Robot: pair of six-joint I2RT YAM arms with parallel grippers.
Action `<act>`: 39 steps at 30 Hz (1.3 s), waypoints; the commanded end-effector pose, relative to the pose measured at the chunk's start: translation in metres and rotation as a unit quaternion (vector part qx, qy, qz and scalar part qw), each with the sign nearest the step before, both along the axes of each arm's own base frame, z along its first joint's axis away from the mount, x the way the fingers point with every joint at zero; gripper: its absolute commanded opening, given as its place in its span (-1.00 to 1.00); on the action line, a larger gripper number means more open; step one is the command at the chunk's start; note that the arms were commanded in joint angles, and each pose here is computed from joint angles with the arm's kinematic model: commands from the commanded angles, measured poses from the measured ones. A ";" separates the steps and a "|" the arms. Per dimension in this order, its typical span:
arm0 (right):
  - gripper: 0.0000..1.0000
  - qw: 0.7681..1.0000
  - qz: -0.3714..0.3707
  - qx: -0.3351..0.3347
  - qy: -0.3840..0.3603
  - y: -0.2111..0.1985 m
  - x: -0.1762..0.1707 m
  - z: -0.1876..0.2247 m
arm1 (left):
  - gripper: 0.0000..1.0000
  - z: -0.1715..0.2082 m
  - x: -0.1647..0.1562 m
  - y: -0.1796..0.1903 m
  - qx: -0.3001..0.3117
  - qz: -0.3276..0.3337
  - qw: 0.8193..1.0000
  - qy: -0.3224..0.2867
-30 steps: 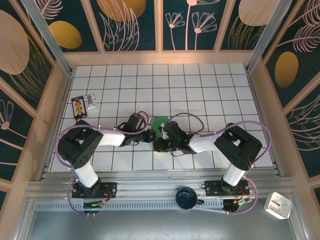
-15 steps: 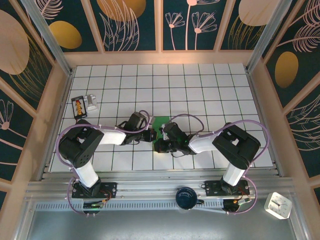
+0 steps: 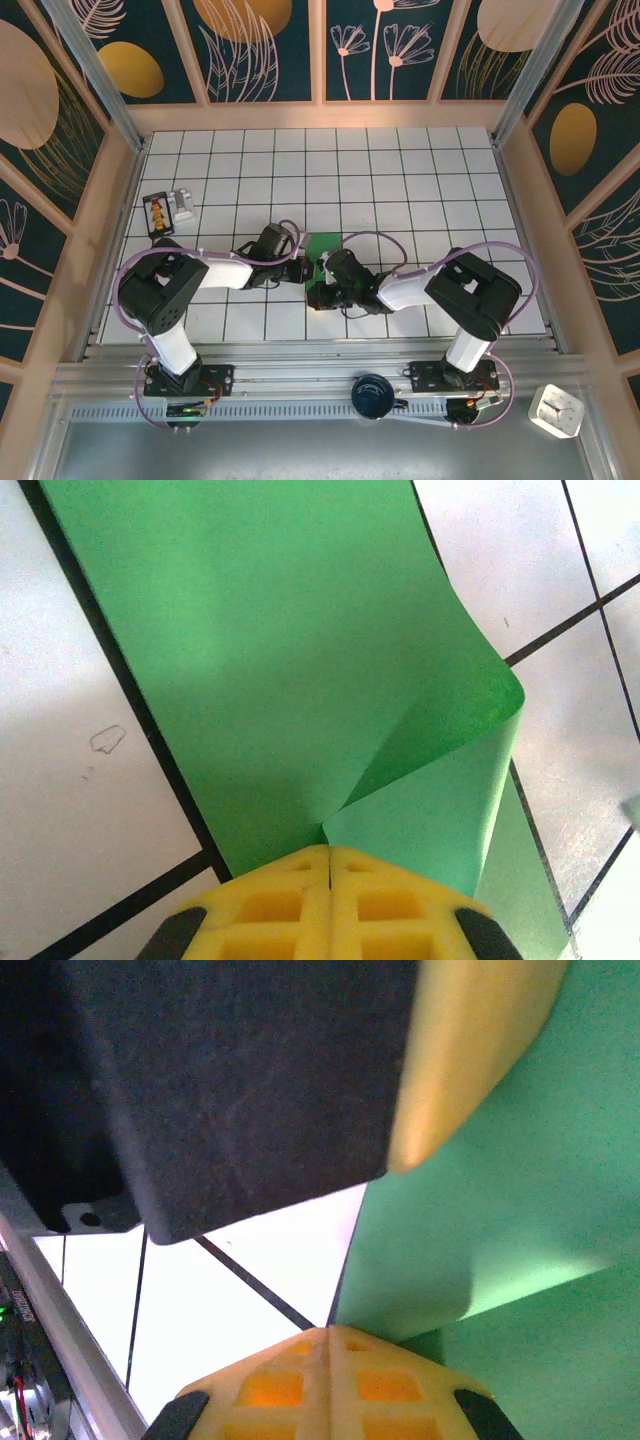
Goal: Fold a paper plane with a square sheet of paper (pick it up from the middle)
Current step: Fold the triangle a second time at the center of the table.
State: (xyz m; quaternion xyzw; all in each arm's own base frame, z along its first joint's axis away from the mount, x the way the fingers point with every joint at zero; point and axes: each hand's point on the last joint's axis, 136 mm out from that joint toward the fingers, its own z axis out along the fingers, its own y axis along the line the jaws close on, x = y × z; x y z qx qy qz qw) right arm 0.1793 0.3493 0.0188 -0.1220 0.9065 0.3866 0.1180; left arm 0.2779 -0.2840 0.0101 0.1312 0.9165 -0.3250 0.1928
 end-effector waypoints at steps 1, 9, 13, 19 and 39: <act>-0.97 0.998 0.052 -0.009 0.041 -0.005 -0.037 -0.007 | -1.00 -0.068 -0.031 0.048 0.128 0.024 0.989 0.076; -0.97 0.997 -0.002 0.076 0.001 -0.012 0.006 0.043 | -1.00 -0.068 -0.031 0.047 0.127 0.020 0.989 0.076; -0.97 0.997 -0.024 0.074 -0.006 -0.014 0.024 0.044 | -1.00 -0.068 -0.031 0.047 0.128 0.019 0.989 0.076; -0.97 0.997 -0.027 0.068 -0.004 -0.004 0.035 0.036 | -1.00 -0.068 -0.032 0.048 0.128 0.019 0.989 0.077; -0.99 0.995 -0.077 -0.017 0.063 -0.044 0.023 -0.028 | -1.00 -0.055 -0.020 0.034 0.106 0.013 0.992 0.062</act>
